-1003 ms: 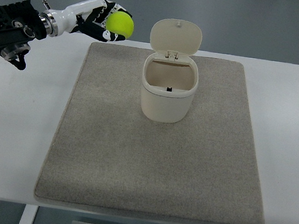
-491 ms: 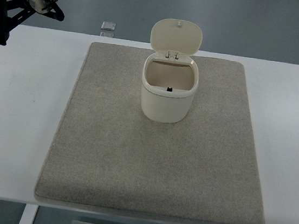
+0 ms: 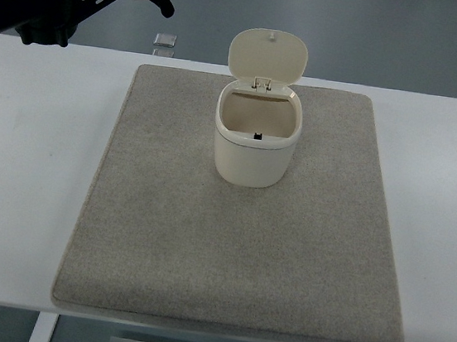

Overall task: Put tennis ball into box with left hand
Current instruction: 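Carry the ball with the left hand over the cream bin opening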

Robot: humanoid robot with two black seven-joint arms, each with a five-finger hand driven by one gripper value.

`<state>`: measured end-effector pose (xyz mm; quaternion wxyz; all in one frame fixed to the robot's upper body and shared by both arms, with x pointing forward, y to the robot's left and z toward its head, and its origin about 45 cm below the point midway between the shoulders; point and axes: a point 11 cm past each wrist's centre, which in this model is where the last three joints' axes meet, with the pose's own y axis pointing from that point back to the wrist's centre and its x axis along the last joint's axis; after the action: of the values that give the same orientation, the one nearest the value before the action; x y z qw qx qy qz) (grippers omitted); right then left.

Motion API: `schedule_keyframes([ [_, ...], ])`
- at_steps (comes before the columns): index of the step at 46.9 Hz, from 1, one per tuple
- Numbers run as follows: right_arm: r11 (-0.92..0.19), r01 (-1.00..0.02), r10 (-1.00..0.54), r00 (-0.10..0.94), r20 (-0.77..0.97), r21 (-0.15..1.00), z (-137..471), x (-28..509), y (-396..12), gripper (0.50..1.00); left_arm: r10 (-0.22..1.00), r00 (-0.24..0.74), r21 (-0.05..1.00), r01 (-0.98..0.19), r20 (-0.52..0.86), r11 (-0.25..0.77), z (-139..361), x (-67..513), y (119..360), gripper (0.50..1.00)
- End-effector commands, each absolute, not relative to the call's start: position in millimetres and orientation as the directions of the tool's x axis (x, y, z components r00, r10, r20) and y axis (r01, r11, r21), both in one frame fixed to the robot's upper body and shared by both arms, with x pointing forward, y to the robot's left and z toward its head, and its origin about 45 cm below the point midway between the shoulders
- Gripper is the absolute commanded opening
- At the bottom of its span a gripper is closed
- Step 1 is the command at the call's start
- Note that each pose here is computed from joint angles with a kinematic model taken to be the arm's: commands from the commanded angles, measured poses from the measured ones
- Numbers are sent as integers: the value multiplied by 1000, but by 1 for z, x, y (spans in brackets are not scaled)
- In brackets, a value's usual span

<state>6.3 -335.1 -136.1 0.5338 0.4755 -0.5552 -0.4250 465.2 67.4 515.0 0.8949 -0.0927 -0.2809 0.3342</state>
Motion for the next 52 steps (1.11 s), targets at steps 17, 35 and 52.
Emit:
schedule_keyframes([
  [17, 187, -74, -982, 22, 189, 980, -136, 6, -335, 901, 488, 693, -166, -480, 530, 861, 455, 452, 36, 500],
  [35, 187, -74, -982, 22, 189, 980, -136, 6, -335, 901, 289, 733, 73, -419, 616, 905, 404, 440, 48, 500],
  [52, 187, -74, -982, 22, 189, 980, -136, 6, -335, 901, 129, 715, 263, -411, 687, 873, 388, 447, 101, 500],
])
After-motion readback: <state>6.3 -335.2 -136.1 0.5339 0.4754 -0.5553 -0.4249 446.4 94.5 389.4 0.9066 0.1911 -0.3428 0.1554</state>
